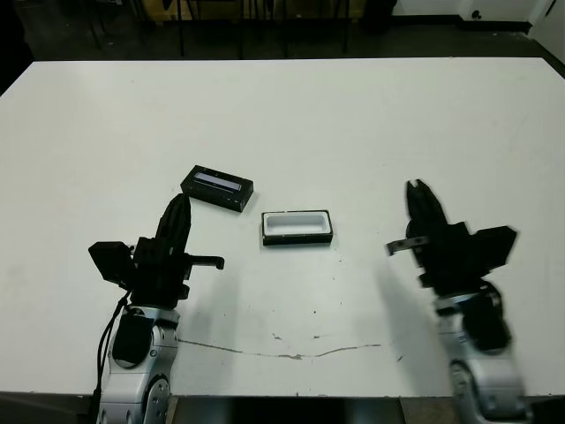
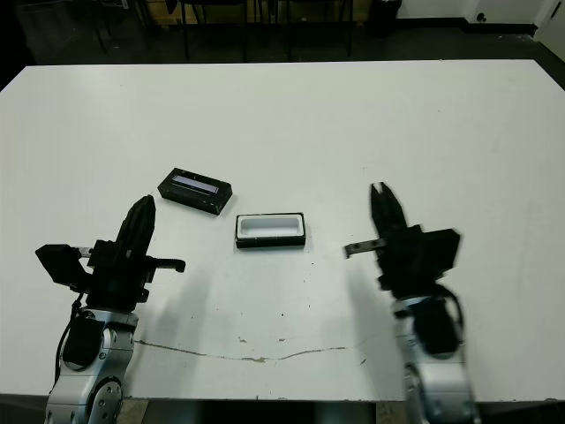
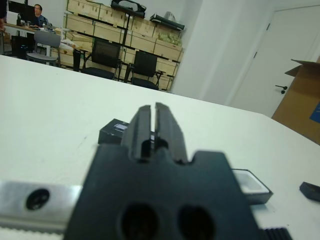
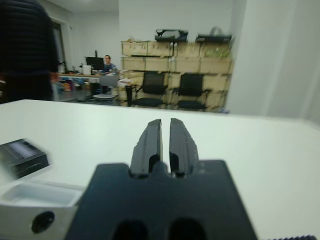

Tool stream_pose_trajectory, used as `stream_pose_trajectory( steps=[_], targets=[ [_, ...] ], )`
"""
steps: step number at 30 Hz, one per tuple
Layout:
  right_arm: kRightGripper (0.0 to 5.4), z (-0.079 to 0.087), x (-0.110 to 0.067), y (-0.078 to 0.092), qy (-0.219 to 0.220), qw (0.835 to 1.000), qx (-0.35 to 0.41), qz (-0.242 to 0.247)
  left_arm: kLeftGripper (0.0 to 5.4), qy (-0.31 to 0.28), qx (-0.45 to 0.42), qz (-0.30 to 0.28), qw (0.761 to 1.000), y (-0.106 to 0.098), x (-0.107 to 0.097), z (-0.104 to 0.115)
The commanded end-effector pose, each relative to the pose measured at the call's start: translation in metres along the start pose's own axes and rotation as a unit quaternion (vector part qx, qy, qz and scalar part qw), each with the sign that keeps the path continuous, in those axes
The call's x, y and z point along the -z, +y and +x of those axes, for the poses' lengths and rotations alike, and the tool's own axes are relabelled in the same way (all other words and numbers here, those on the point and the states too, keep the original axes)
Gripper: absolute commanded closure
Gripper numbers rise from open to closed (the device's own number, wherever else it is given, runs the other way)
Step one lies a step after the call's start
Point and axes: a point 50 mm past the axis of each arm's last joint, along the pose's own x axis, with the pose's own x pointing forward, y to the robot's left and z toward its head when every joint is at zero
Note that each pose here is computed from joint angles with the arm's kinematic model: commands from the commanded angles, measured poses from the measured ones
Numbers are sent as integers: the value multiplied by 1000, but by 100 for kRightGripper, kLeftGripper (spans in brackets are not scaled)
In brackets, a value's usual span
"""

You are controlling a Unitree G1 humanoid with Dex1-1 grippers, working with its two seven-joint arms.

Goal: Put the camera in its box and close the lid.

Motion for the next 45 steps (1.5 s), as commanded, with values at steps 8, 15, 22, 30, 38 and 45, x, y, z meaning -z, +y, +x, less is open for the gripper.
stream_pose_trajectory(
  steps=[8,15,22,30,38,45],
  targets=[
    [540,28,-61,-118,59,985,0,-160,539,11,-4,-5,1000,3,6,-4],
    [540,55,-63,-152,154,963,-57,-212,539,11,-7,-3,1000,4,5,-5],
    [540,68,-14,-155,256,932,-145,-212,539,13,-6,-9,1000,4,4,-5],
    [540,57,48,-144,357,885,-219,-206,539,15,-8,-7,1000,5,3,-6],
    [540,32,86,-134,427,843,-272,-181,539,17,-9,-6,1000,6,3,-7],
    [540,20,96,-129,444,835,-285,-158,539,16,-8,-2,1000,7,3,-7]
  ],
)
